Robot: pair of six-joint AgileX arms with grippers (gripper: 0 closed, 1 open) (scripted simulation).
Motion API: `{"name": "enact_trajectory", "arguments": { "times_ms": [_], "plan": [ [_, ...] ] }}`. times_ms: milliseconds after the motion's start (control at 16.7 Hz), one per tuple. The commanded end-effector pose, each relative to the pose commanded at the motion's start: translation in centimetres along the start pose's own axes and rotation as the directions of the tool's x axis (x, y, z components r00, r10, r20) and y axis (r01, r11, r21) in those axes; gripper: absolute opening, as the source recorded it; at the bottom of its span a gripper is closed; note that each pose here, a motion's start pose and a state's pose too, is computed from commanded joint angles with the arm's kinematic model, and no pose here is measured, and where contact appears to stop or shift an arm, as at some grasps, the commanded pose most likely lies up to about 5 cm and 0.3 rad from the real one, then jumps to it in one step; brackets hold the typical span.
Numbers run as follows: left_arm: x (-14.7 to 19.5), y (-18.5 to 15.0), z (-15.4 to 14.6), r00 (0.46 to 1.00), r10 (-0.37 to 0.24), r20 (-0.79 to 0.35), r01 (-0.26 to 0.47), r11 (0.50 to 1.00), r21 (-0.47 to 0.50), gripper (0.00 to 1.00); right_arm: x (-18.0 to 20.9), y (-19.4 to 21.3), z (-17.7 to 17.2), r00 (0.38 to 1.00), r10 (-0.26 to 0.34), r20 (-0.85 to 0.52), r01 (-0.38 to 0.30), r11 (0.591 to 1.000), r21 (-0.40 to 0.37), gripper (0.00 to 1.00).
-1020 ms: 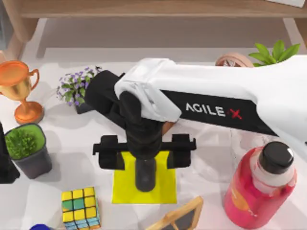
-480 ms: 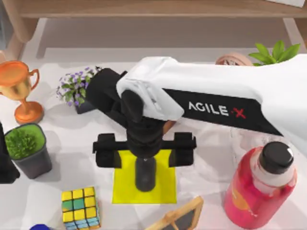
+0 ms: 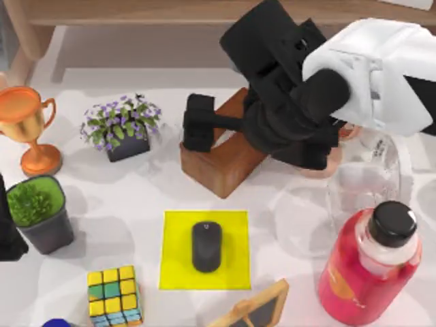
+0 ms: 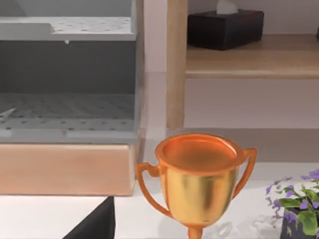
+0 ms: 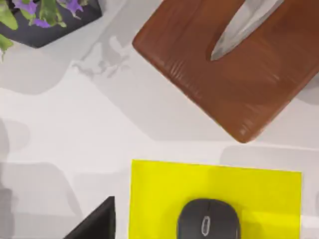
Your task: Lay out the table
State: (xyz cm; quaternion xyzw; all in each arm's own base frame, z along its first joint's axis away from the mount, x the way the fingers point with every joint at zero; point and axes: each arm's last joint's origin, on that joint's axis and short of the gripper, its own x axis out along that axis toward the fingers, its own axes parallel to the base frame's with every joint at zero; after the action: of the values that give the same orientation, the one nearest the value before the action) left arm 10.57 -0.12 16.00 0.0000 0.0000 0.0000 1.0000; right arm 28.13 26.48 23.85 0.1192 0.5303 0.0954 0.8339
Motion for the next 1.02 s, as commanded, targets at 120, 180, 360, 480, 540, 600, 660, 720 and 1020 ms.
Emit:
{"name": "enact_trajectory", "arguments": {
  "times_ms": [120, 180, 360, 480, 540, 600, 660, 720, 1020],
  "plan": [
    [0.0, 0.0, 0.0, 1.0, 0.0, 0.0, 0.0, 1.0, 0.0, 1.0, -3.2, -3.0, 0.9, 0.989, 0.06, 0.135, -0.064, 0.998, 0.026, 1.0],
    [0.0, 0.0, 0.0, 1.0, 0.0, 0.0, 0.0, 1.0, 0.0, 1.0, -4.7, -4.8, 1.0, 0.975, 0.081, 0.207, -0.09, 0.995, 0.036, 1.0],
    [0.0, 0.0, 0.0, 1.0, 0.0, 0.0, 0.0, 1.0, 0.0, 1.0, -8.6, -10.4, 0.3, 0.899, 0.107, 0.425, -0.14, 0.989, 0.048, 1.0],
    [0.0, 0.0, 0.0, 1.0, 0.0, 0.0, 0.0, 1.0, 0.0, 1.0, -10.3, -14.0, -1.2, 0.824, 0.092, 0.559, -0.142, 0.989, 0.047, 1.0],
    [0.0, 0.0, 0.0, 1.0, 0.0, 0.0, 0.0, 1.0, 0.0, 1.0, -10.9, -15.7, -2.0, 0.781, 0.078, 0.62, -0.134, 0.99, 0.045, 1.0],
    [0.0, 0.0, 0.0, 1.0, 0.0, 0.0, 0.0, 1.0, 0.0, 1.0, -11.3, -17.3, -3.0, 0.734, 0.06, 0.677, -0.121, 0.992, 0.044, 1.0],
    [0.0, 0.0, 0.0, 1.0, 0.0, 0.0, 0.0, 1.0, 0.0, 1.0, -11.6, -18.8, -4.0, 0.688, 0.039, 0.725, -0.1, 0.994, 0.042, 1.0],
    [0.0, 0.0, 0.0, 1.0, 0.0, 0.0, 0.0, 1.0, 0.0, 1.0, -11.8, -20.1, -5.0, 0.638, 0.016, 0.77, -0.076, 0.996, 0.042, 1.0],
    [0.0, 0.0, 0.0, 1.0, 0.0, 0.0, 0.0, 1.0, 0.0, 1.0, -11.5, -24.9, -9.4, 0.394, -0.082, 0.915, 0.088, 0.995, 0.051, 1.0]
  ]
}}
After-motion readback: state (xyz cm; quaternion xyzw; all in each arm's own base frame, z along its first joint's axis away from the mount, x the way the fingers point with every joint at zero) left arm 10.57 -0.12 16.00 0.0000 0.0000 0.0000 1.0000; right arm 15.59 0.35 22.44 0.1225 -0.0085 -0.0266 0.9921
